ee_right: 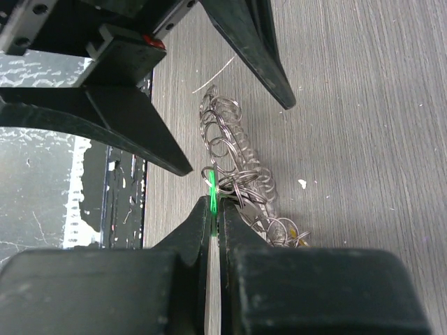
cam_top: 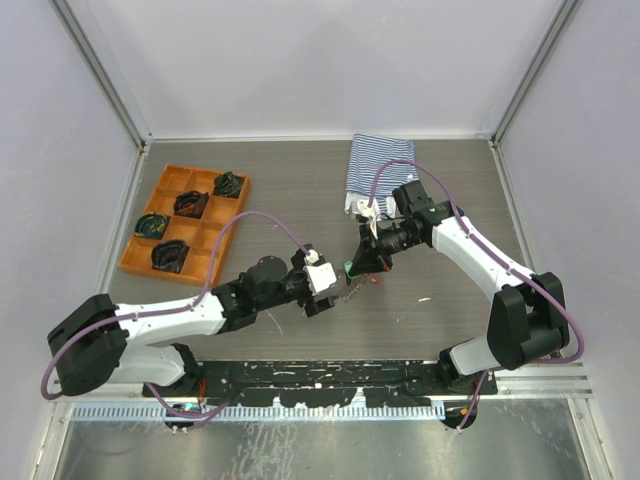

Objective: Remove the keys from the keyring

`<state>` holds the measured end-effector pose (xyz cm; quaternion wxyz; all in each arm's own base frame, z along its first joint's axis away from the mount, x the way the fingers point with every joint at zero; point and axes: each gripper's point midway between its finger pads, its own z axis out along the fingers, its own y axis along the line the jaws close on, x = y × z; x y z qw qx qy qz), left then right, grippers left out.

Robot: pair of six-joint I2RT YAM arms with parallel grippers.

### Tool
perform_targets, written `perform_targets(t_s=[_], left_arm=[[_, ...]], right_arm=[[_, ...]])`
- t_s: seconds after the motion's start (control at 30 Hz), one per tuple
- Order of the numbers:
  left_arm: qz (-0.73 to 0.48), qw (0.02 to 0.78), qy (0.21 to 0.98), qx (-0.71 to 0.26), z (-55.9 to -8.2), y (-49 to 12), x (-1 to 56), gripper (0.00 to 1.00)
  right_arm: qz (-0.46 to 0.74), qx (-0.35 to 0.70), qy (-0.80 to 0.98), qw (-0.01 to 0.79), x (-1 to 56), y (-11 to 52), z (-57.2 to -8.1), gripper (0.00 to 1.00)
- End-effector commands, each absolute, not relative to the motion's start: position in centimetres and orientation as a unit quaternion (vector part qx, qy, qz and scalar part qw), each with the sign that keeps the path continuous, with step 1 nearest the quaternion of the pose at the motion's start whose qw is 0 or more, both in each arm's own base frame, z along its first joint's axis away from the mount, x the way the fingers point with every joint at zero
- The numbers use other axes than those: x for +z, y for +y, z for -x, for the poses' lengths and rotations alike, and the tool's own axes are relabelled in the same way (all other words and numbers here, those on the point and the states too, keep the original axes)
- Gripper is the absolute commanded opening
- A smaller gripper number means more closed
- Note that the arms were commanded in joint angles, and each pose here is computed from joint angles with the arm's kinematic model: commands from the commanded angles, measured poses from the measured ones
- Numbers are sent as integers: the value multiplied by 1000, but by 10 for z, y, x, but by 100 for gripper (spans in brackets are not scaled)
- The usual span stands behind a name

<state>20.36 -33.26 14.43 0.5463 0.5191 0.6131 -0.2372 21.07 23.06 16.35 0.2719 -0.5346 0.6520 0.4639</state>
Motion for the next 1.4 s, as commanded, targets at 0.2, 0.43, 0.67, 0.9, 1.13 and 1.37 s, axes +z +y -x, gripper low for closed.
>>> perform_targets(t_s=[0.2, 0.43, 0.67, 0.9, 1.13, 1.37], left_arm=[[-506, 566, 610, -229, -226, -353, 161, 74], [-492, 560, 622, -239, -224, -352, 154, 51], [-481, 553, 640, -231, -229, -350, 146, 19], [-457, 558, 650, -239, -231, -346, 149, 0], [-420, 572, 652, -268, -232, -346, 160, 0], [-393, 585, 660, -262, -237, -340, 154, 0]], right_arm=[[542, 477, 619, 309, 189, 236, -209, 1], [541, 481, 617, 309, 190, 237, -208, 1], [542, 484, 613, 310, 189, 237, -206, 1], [547, 488, 606, 307, 185, 236, -201, 1], [561, 491, 591, 307, 179, 236, -193, 2], [565, 490, 592, 301, 172, 239, -191, 7]])
